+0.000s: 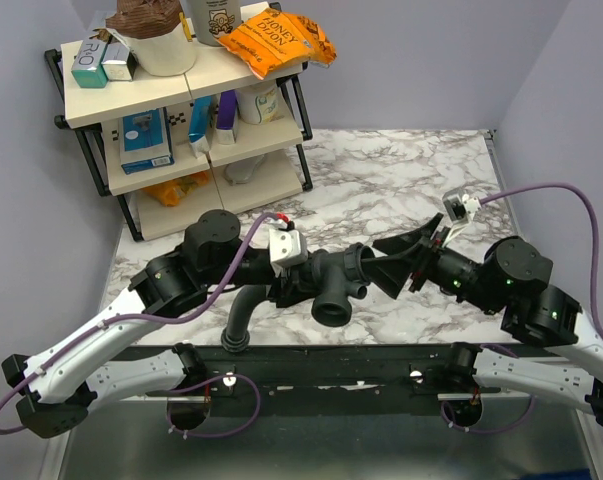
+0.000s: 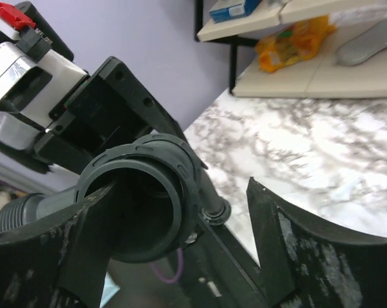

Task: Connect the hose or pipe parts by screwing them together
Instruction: Install the adaptor on the pipeline.

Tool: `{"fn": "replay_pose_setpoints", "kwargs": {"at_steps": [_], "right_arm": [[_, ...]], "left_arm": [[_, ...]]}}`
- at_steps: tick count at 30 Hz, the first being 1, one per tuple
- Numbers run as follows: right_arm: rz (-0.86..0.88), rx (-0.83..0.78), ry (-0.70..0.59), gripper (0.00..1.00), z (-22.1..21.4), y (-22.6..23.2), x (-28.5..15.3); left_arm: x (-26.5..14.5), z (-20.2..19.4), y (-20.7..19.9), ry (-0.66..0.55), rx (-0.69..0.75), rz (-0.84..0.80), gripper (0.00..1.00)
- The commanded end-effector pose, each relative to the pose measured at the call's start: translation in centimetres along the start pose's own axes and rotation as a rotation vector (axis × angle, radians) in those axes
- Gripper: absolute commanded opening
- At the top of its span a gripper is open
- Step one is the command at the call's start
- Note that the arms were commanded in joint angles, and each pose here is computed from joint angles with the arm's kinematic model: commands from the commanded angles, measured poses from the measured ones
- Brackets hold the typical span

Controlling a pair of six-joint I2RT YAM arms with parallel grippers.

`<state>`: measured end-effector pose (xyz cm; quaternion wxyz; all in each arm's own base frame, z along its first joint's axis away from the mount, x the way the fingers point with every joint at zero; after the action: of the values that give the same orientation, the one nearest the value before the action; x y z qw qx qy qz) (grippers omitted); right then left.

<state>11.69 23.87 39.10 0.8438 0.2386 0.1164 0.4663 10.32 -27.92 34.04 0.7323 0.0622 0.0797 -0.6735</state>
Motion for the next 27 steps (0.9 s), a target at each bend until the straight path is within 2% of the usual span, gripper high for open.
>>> {"fn": "replay_pose_setpoints", "kwargs": {"at_steps": [1,8,11,12,14,15,18,22,27], "right_arm": [[-0.078,-0.079,-0.054,0.97,3.0,-0.5,-1.6],[-0.118,-0.199,-0.129,0.99,7.4,0.0,-4.5],[-0.109,-0.266,-0.149,0.81,8.4,0.2,-5.8],[-0.119,-0.282,-0.131,0.58,8.2,-0.1,-6.0],[-0.120,-0.316,-0.098,0.30,8.0,-0.1,-6.3],[-0.121,-0.340,-0.024,0.15,6.6,-0.4,-5.6],[-0.007,-0.406,0.115,0.01,3.8,0.6,-4.6],[0.126,-0.458,0.296,0.00,-0.5,1.3,-3.7],[0.253,-0.475,0.345,0.01,-3.0,2.1,-3.2]], "left_arm": [[-0.4,1.7,0.7,-0.061,0.016,0.039,0.00],[-0.6,2.4,1.1,-0.090,-0.008,0.049,0.00],[-0.8,2.9,1.6,-0.097,-0.016,0.069,0.00],[-0.9,3.1,1.7,-0.100,-0.018,0.072,0.00],[-1.0,3.5,2.1,-0.106,-0.018,0.086,0.00],[-1.0,3.6,2.3,-0.106,-0.019,0.092,0.00],[-1.0,4.0,2.8,-0.109,-0.024,0.112,0.00],[-0.8,4.2,3.6,-0.106,-0.027,0.131,0.00],[-0.6,4.3,3.7,-0.102,-0.030,0.122,0.00]]}}
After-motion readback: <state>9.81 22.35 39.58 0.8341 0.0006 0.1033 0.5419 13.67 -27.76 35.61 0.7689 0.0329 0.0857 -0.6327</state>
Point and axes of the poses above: each gripper's point midway between its finger pads, its own x axis out along the fingers, its own y axis along the line the jaws close on, z = x × y, the point moved 1 cm from there along -x, back along the fingers, and after that the axes turned 1 degree about -x, right-handed, at the moved point
